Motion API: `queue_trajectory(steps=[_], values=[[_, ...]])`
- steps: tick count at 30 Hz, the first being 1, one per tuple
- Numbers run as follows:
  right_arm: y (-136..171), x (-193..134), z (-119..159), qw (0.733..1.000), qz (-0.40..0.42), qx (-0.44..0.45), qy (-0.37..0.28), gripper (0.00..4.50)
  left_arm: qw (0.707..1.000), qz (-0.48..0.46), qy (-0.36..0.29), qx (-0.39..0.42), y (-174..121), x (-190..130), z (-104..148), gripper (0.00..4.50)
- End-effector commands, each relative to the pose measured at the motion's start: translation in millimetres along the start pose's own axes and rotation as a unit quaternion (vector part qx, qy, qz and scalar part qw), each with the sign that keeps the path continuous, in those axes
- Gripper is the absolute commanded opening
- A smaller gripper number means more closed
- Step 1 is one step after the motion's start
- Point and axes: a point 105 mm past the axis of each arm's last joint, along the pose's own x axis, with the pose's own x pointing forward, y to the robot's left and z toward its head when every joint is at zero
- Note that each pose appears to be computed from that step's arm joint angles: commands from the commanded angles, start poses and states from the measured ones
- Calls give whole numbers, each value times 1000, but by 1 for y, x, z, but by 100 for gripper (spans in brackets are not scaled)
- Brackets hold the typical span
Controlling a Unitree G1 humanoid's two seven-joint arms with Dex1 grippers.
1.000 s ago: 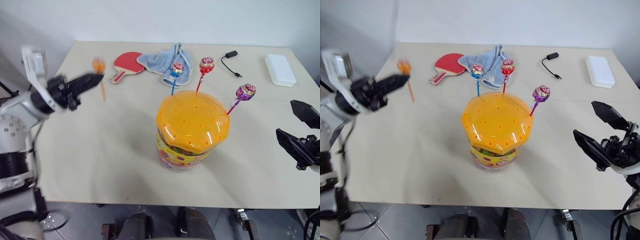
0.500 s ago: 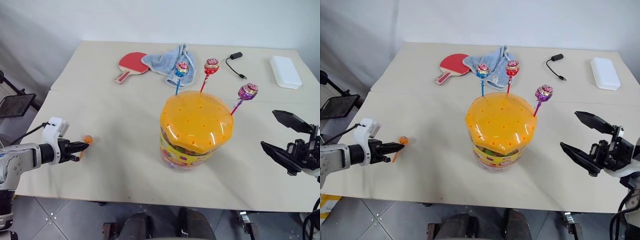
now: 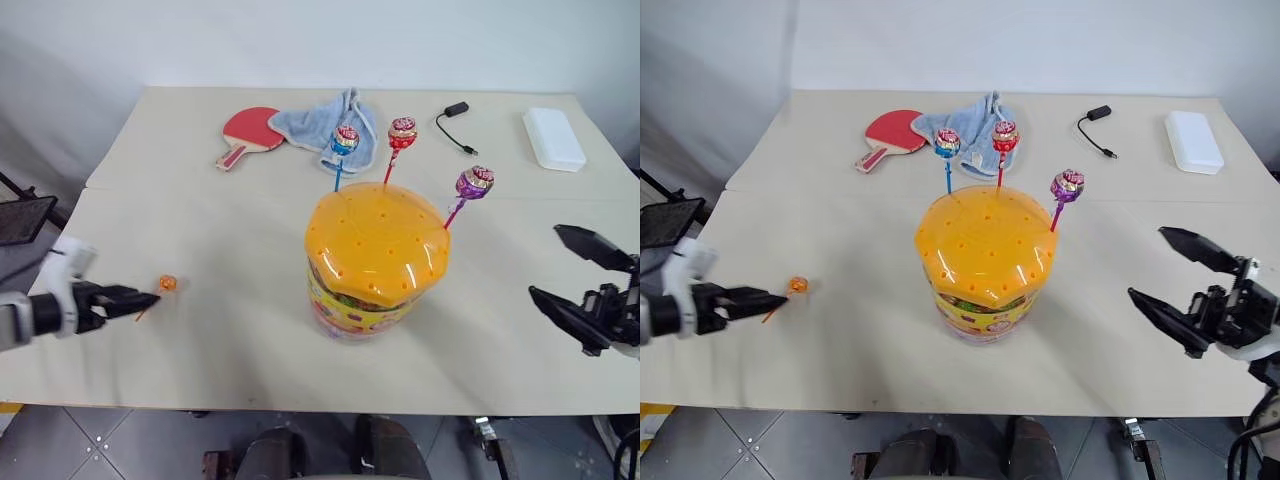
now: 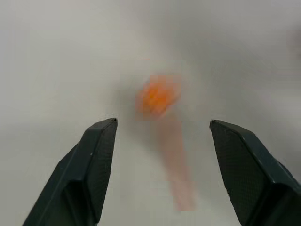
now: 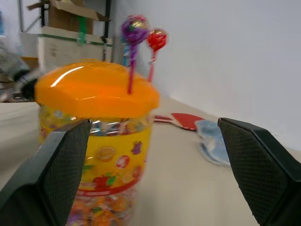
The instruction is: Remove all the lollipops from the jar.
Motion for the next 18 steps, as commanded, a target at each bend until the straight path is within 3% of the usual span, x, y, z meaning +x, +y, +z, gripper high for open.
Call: queue_trajectory(steps=[1, 3, 6, 8, 13, 18], values=[[-5, -1, 19, 1000, -13, -17, -19, 450, 985, -106, -75, 118, -26, -6, 45, 332], [-5, -1, 23, 999, -15, -20, -20, 450, 973, -164, -102, 127, -42, 7, 63, 332], [-6, 0, 27, 999, -22, -27, -25, 450, 937, -266, -164, 155, -80, 40, 97, 383], [-6, 2, 30, 999, -26, -29, -28, 450, 914, -310, -202, 168, -102, 65, 115, 444], [-5, 7, 39, 998, -21, -33, -41, 450, 877, -372, -268, 141, -136, 114, 146, 448], [1, 11, 42, 998, -19, -33, -50, 450, 878, -390, -243, 136, -150, 145, 143, 448]])
